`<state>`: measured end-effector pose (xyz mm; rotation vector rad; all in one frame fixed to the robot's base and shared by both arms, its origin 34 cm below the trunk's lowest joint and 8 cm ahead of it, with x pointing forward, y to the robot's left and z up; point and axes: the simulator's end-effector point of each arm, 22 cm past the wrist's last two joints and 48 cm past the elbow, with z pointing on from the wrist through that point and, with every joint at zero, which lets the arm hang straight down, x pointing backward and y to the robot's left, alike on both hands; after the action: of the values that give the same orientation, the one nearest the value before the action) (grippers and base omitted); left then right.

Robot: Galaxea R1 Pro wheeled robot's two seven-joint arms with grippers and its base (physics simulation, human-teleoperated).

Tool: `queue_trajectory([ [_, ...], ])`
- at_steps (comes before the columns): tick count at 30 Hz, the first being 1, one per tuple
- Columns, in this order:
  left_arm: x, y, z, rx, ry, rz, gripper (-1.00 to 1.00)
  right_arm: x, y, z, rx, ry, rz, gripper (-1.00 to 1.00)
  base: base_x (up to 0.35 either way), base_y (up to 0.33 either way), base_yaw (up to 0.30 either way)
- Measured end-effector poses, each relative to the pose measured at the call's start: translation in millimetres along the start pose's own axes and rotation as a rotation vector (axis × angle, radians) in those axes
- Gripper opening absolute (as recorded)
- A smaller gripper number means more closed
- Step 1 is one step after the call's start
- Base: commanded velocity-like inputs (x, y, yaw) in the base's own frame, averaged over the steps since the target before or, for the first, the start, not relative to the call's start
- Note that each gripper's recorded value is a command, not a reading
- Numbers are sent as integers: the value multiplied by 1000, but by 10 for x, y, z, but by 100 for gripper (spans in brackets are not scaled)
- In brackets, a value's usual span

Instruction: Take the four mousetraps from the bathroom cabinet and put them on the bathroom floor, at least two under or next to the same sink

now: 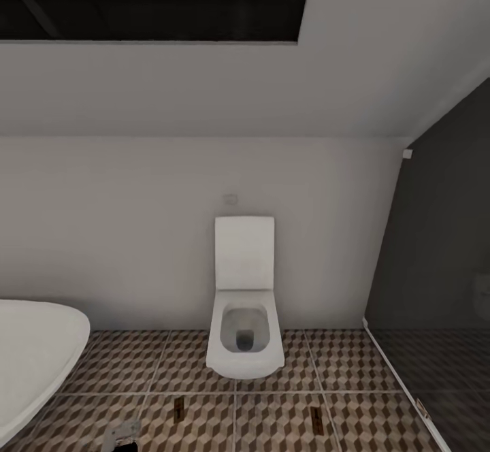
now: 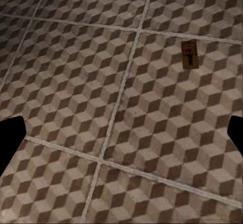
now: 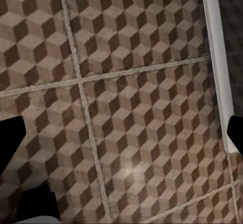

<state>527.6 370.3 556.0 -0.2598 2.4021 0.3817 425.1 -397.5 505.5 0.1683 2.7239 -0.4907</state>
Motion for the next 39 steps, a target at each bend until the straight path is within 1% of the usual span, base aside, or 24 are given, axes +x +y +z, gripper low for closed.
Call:
queue_trajectory([
  [1,69,1,-20,1,22,6,100,69,-8,-13,0,9,-3,100,0,0,0],
  [4,154,11,-73,2,50,14,100,158,-26,-57,1,22,-10,100,0,0,0],
  [12,274,-11,-214,10,95,25,100,344,-53,-181,-2,52,-21,100,0,0,0],
  [20,525,-47,-386,22,199,51,100,568,169,-364,-36,85,-33,100,0,0,0],
  [22,584,-74,-436,27,226,57,100,684,238,-421,-47,101,-39,100,0,0,0],
  [31,724,-135,-626,41,275,68,100,951,463,-649,-85,132,-51,100,0,0,0],
  [39,838,-108,-780,44,302,76,100,1173,605,-849,-111,141,-53,100,0,0,0],
])
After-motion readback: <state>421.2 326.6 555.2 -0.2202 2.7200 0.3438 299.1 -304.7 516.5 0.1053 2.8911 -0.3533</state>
